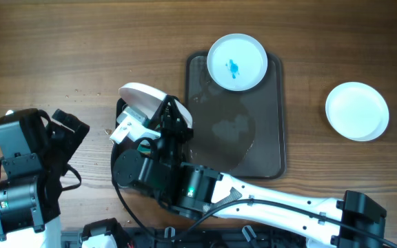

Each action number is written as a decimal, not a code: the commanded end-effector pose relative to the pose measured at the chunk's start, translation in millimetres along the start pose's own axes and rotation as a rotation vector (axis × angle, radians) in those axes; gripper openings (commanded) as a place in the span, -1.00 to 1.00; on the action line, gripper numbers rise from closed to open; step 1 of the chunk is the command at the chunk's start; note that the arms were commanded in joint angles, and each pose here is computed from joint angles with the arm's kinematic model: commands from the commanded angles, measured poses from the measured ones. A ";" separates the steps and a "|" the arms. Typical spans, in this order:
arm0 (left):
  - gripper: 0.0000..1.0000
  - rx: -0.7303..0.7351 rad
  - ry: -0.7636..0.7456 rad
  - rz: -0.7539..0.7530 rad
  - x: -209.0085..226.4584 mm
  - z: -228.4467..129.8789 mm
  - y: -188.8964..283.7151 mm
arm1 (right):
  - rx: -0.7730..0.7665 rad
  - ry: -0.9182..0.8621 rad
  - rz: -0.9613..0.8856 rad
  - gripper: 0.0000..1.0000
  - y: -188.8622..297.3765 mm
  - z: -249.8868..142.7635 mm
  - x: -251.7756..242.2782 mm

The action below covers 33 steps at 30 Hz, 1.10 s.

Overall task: Clean dirty plates on tray and stack at the side
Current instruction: 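Swing the held plate over the sponge tray with the right gripper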

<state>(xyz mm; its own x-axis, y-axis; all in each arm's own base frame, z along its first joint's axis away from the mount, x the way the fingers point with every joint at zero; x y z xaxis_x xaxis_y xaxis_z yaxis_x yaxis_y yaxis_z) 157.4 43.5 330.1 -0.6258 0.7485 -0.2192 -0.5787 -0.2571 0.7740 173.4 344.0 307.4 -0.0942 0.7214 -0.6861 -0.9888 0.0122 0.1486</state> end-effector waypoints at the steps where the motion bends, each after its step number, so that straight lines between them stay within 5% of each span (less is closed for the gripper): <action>1: 1.00 -0.016 0.026 -0.009 -0.1 3.7 4.8 | -0.002 -0.007 -0.022 -0.91 1.5 5.5 -2.9; 33: 1.00 -0.016 0.026 -0.009 -0.1 3.7 4.8 | -0.026 -0.064 0.063 -0.91 1.3 7.3 3.1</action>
<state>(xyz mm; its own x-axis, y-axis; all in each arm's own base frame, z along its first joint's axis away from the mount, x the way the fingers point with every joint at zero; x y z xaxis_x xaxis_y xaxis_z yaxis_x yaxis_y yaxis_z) 157.4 43.5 330.1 -0.6258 0.7485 -0.2192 -0.5787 -0.2571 0.7740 173.1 347.7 305.5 -0.1471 0.7319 -0.6653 -0.9838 -0.0388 0.1748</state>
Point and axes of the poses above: each gripper's point midway between its finger pads, its own y axis back along the fingers, its own x axis along the line the jaws close on, z = x × y, the point moved 10 cm from there along y, back along the fingers, and after that the axes turned 13 degrees about -y, right-handed, at the moved point
